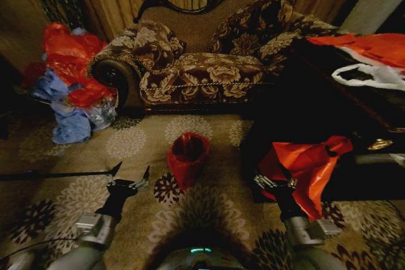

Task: Place a garbage bag over the trash bin.

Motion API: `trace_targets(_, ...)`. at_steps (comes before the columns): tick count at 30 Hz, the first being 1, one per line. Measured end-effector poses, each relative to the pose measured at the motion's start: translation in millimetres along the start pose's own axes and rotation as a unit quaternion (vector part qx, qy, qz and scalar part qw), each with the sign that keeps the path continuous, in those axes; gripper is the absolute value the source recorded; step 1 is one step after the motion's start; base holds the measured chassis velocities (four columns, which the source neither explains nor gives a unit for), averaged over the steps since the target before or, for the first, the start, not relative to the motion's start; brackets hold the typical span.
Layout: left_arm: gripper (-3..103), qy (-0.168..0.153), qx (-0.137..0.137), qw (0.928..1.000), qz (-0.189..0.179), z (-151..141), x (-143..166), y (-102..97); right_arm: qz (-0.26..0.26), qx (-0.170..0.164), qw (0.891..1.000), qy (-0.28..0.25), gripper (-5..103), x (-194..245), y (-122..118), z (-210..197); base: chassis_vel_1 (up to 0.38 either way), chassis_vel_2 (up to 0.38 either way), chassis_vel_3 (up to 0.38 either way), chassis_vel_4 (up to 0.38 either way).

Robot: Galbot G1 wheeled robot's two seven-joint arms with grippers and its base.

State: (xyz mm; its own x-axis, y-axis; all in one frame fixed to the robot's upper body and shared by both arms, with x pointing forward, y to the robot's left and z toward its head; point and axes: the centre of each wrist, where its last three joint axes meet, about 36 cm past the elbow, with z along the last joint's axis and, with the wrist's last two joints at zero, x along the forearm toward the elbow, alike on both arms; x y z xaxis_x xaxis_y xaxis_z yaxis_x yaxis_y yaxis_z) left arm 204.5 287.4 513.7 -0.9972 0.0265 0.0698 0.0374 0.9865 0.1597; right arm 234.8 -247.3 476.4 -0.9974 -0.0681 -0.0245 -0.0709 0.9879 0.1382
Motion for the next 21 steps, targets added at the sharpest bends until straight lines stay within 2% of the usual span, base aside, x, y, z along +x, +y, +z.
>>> trace_targets(6,100,-0.009,-0.008,0.9997,-0.020,-1.3,-3.0,0.8,0.005,-0.002,1.000,0.006,100,-2.6,-1.1,6.1,0.000,0.000,0.000,0.000)
trace_targets(9,100,-0.003,-0.015,0.9995,-0.029,-1.0,-4.0,-1.5,0.007,-0.003,1.000,0.006,100,-2.7,-0.6,6.6,0.000,0.000,0.000,0.000)
trace_targets(21,100,0.000,-0.016,0.9994,-0.031,-0.4,-4.4,-2.6,0.008,-0.004,1.000,0.007,100,-2.8,-0.3,6.9,0.000,0.000,0.000,0.000)
